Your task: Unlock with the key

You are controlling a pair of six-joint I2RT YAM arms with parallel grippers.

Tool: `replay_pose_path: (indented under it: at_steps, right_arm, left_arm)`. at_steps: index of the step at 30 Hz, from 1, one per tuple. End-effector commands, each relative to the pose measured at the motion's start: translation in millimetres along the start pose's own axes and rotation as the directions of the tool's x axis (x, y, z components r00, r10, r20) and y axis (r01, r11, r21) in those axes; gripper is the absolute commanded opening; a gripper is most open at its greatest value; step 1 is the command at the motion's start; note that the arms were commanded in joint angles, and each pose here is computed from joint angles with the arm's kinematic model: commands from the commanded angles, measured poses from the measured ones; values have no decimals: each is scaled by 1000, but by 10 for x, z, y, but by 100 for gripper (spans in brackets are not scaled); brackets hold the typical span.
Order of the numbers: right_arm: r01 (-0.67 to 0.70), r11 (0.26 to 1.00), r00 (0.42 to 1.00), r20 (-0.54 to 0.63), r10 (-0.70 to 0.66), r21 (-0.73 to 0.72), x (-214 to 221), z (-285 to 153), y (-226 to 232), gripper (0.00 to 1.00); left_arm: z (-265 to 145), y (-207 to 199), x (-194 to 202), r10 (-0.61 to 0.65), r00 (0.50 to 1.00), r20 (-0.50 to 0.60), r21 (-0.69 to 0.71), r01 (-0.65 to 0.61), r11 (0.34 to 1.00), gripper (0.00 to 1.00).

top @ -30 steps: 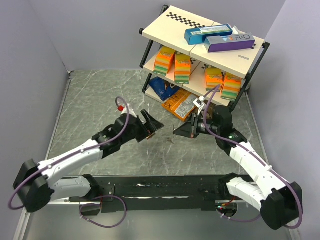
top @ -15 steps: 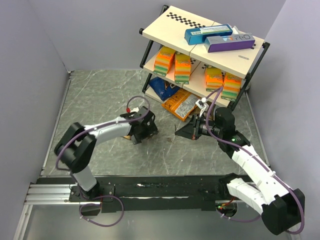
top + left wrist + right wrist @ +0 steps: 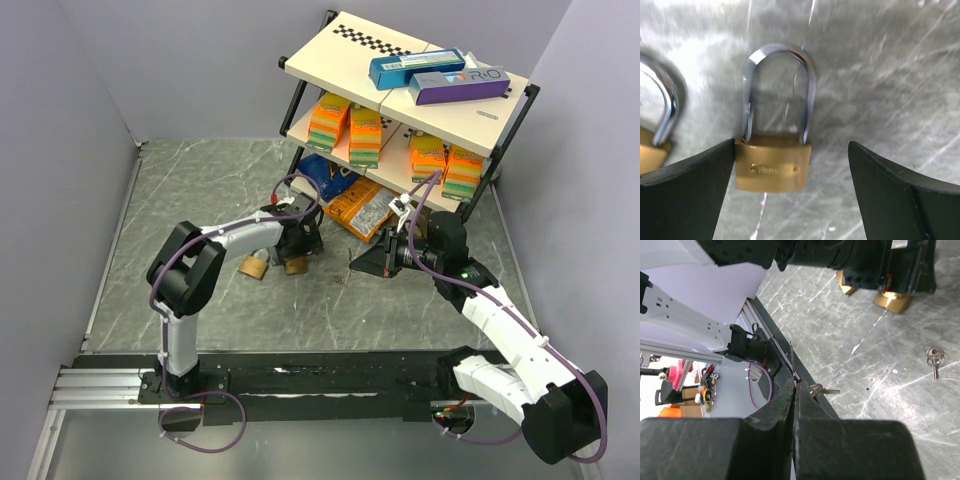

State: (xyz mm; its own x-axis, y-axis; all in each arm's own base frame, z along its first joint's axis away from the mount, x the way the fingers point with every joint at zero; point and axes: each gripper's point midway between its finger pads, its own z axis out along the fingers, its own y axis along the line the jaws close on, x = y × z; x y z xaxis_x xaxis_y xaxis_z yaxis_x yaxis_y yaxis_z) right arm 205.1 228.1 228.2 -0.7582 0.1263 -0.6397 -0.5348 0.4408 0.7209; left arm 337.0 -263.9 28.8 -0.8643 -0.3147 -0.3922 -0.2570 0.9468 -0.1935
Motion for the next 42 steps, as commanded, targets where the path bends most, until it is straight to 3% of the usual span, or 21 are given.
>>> replay_pose_path:
  at_steps: [1,9,23,32,34,35,36,39,42]
  right_arm:
    - [45,999,998,38,-44,-13,-172,-24,103,0]
    - [27,999,999,27,-26,-25,-125,0,88,0]
    - [12,999,999,30,-11,-31,-98,-13,95,0]
    - [8,1000,1000,30,-7,-24,-75,-10,66,0]
    - [9,1000,999,31,-8,-15,-70,-7,43,0]
    - [8,1000,1000,28,-8,-11,-58,2,26,0]
    - [13,1000,1000,23,-12,-6,-41,12,0,0]
    - [16,1000,1000,5,-16,7,27,74,-88,0]
    - [18,1000,999,-35,-17,12,157,206,-184,0]
  left_arm:
    - [23,39,-137,84,996,36,-42,-82,996,99]
    - [-84,213,-14,163,986,41,-69,-160,985,96]
    - [41,231,111,386,922,-38,-35,-387,921,71]
    - [113,328,336,424,897,-122,-52,-433,900,69]
    - [138,324,395,432,892,-134,-39,-441,897,56]
    - [146,345,435,426,893,-145,-36,-435,900,46]
    - [157,337,466,415,897,-153,-24,-424,905,28]
    - [143,325,545,368,914,-171,-6,-374,927,1]
    - [71,171,537,293,944,-151,51,-289,956,1]
